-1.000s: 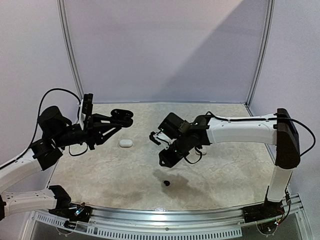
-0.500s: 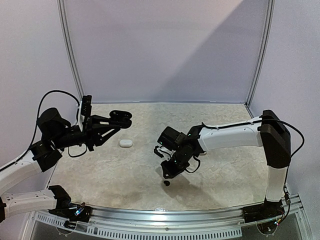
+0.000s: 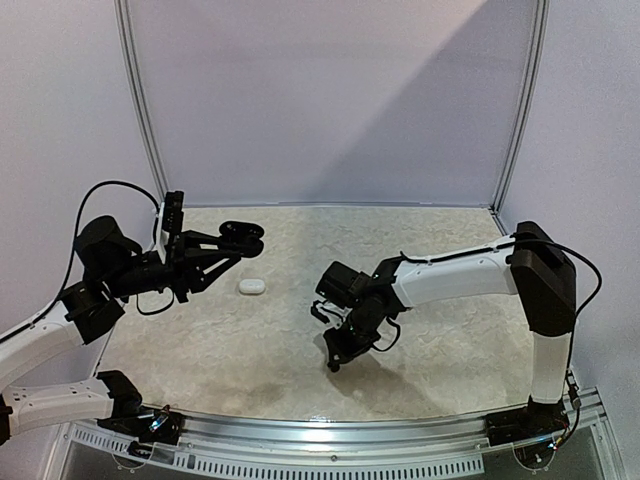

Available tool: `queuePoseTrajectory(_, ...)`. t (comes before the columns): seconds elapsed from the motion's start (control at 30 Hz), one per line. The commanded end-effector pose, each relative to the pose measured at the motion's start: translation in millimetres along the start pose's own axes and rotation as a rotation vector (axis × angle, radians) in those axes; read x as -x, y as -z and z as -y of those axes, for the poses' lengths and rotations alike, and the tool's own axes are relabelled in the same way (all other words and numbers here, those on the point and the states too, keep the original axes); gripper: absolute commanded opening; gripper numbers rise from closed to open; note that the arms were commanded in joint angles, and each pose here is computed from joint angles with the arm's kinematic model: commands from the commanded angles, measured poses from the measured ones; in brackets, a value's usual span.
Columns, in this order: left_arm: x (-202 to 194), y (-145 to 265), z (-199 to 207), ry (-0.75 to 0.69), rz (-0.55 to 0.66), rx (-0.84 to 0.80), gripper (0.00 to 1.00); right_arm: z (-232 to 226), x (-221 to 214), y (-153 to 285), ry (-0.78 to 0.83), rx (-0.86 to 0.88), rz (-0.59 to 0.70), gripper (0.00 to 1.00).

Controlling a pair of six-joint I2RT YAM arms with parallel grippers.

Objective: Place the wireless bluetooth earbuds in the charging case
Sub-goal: Pick up the left earbud from the center of the board.

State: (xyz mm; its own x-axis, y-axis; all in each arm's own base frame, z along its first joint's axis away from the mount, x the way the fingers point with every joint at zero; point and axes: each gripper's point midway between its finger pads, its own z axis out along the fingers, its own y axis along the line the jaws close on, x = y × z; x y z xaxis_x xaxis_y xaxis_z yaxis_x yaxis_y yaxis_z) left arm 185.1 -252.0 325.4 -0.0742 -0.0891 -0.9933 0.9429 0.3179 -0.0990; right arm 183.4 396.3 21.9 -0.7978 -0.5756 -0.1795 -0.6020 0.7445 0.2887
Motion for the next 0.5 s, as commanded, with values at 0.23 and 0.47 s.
queuePoseTrajectory(0.23, 0.7, 1.5, -3.2, -0.022, 0.006, 0.007, 0.0, -5.8, -16.7, -16.8, -0.004, 0.025, -0.064, 0.22)
queuePoseTrajectory(0.47, 0.6, 1.0, -3.1, -0.026, 0.005, 0.005, 0.0, -11.8, -14.9, -10.7, 0.004, 0.047, -0.055, 0.09)
